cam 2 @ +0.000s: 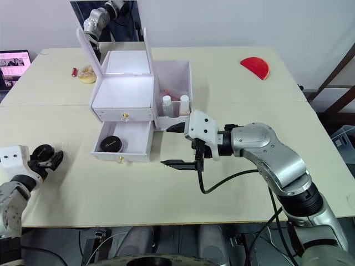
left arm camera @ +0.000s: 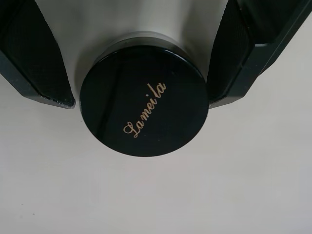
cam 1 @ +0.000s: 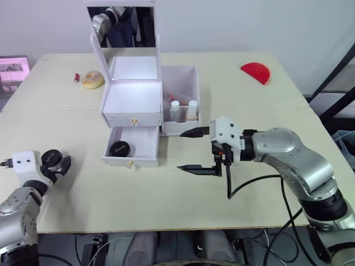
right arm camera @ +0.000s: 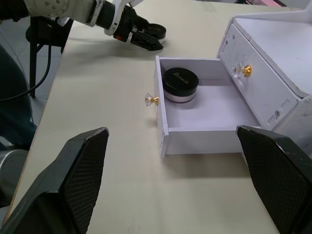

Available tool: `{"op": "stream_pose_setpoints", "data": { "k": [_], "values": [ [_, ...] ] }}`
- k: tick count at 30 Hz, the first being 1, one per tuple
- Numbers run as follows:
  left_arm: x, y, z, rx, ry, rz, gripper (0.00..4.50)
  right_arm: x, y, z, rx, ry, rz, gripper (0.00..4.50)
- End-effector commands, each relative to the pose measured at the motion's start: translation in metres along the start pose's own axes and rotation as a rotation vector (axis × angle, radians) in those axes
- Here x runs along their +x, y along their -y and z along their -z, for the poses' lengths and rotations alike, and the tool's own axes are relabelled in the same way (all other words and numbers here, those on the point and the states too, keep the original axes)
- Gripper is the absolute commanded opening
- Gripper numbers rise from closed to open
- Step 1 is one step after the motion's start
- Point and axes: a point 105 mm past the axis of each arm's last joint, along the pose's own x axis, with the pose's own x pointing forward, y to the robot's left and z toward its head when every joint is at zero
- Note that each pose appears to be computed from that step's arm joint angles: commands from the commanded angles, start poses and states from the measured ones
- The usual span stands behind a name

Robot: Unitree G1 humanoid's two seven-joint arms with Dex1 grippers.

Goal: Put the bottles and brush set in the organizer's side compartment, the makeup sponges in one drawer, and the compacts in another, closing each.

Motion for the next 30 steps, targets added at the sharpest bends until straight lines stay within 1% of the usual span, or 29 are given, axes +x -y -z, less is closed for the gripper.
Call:
{"op": "stream_pose_setpoints", "data": {
  "k": [1,2,4,5,6,13,14,17,19,22,24,27,30],
  "values": [
    [0.002,0.0,-0.01,0.014,0.037,0.002,4.39,-0.003,-0.001,-0.01,-0.047,0.012,0.012,4.5],
    [0.002,0.0,-0.011,0.014,0.041,0.001,4.18,-0.003,-0.001,-0.009,-0.046,0.011,0.012,4.5],
    [0.002,-0.001,-0.012,0.014,0.045,0.0,3.54,-0.003,-0.001,-0.009,-0.044,0.008,0.012,4.5],
    [0.002,-0.001,-0.013,0.016,0.047,0.001,3.06,-0.003,-0.001,-0.008,-0.043,0.008,0.012,4.5],
    [0.002,-0.001,-0.013,0.018,0.049,0.001,2.67,-0.003,-0.001,-0.008,-0.042,0.007,0.012,4.5],
    [-0.001,-0.004,-0.023,0.038,0.082,-0.004,2.67,-0.003,-0.002,-0.005,-0.04,-0.006,0.01,4.5],
    [-0.002,-0.004,-0.027,0.043,0.095,-0.002,2.67,-0.004,-0.002,-0.005,-0.04,-0.006,0.009,4.5],
    [-0.009,-0.001,-0.049,0.069,0.168,0.033,2.67,-0.004,-0.002,-0.004,-0.038,-0.01,0.008,4.5],
    [-0.018,0.011,-0.068,0.101,0.232,0.119,2.67,-0.004,-0.002,-0.003,-0.036,-0.014,0.009,4.5],
    [-0.034,0.039,-0.091,0.14,0.307,0.319,2.67,-0.004,-0.002,-0.002,-0.032,-0.02,0.01,4.5],
    [-0.048,0.063,-0.095,0.168,0.289,0.499,2.67,-0.005,-0.002,-0.002,-0.03,-0.022,0.011,4.5],
    [-0.065,0.092,-0.094,0.203,0.22,0.726,2.67,-0.005,-0.001,-0.001,-0.028,-0.027,0.016,4.5],
    [-0.071,0.123,-0.092,0.258,0.167,0.902,2.67,-0.005,0.001,0.001,-0.028,-0.032,0.023,4.5]
  ]
}}
